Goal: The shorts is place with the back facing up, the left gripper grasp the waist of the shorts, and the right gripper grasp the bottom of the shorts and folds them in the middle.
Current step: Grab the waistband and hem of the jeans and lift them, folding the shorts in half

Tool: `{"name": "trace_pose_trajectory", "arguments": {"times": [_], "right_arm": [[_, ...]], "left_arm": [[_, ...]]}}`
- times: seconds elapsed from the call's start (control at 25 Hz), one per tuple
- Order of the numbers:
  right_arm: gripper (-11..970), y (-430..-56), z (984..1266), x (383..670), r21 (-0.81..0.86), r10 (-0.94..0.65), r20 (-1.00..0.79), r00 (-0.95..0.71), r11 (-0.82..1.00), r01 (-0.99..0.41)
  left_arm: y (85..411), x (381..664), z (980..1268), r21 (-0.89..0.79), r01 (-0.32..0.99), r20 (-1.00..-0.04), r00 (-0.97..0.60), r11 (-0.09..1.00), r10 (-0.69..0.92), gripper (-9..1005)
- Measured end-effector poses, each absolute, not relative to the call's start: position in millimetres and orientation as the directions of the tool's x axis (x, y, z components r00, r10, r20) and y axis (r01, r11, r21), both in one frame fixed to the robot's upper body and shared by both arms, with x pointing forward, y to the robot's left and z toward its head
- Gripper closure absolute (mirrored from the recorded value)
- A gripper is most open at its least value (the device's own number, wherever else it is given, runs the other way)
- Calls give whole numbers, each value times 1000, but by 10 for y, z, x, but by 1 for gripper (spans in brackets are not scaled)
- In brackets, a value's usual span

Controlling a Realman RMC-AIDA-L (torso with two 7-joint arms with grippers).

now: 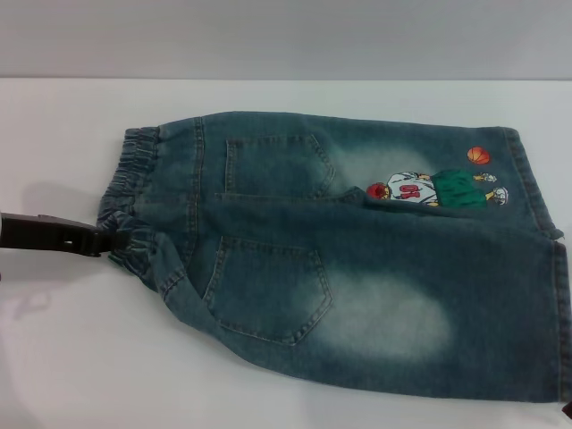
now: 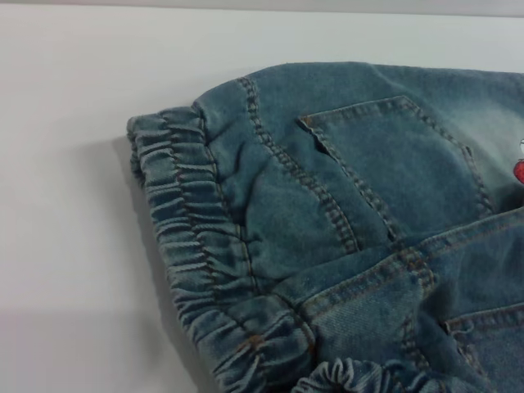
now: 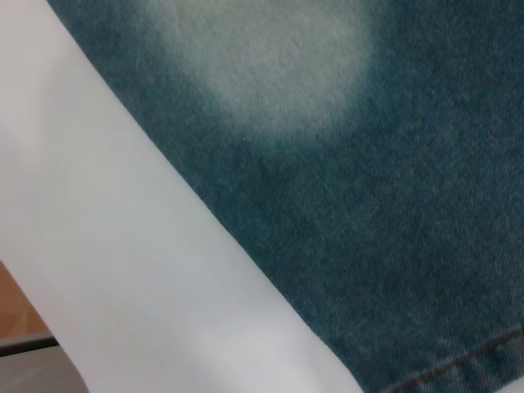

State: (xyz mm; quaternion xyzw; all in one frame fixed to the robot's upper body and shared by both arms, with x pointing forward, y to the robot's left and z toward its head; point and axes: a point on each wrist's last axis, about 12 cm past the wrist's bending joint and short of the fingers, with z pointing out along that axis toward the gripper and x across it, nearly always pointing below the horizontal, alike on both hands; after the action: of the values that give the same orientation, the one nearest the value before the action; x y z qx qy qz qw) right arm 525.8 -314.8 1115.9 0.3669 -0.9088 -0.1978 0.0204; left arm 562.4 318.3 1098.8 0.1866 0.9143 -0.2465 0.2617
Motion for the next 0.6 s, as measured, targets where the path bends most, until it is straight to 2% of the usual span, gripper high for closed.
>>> {"name": "trace_pose_trajectory", "arguments": {"times": [0.6], "right_arm": [[469,-3116,11184,5302,367,-679,-137,-721,642,-674]], "left_arm": [[3154,5646,10982,-353,477,-569,-792,805,220,950]]}}
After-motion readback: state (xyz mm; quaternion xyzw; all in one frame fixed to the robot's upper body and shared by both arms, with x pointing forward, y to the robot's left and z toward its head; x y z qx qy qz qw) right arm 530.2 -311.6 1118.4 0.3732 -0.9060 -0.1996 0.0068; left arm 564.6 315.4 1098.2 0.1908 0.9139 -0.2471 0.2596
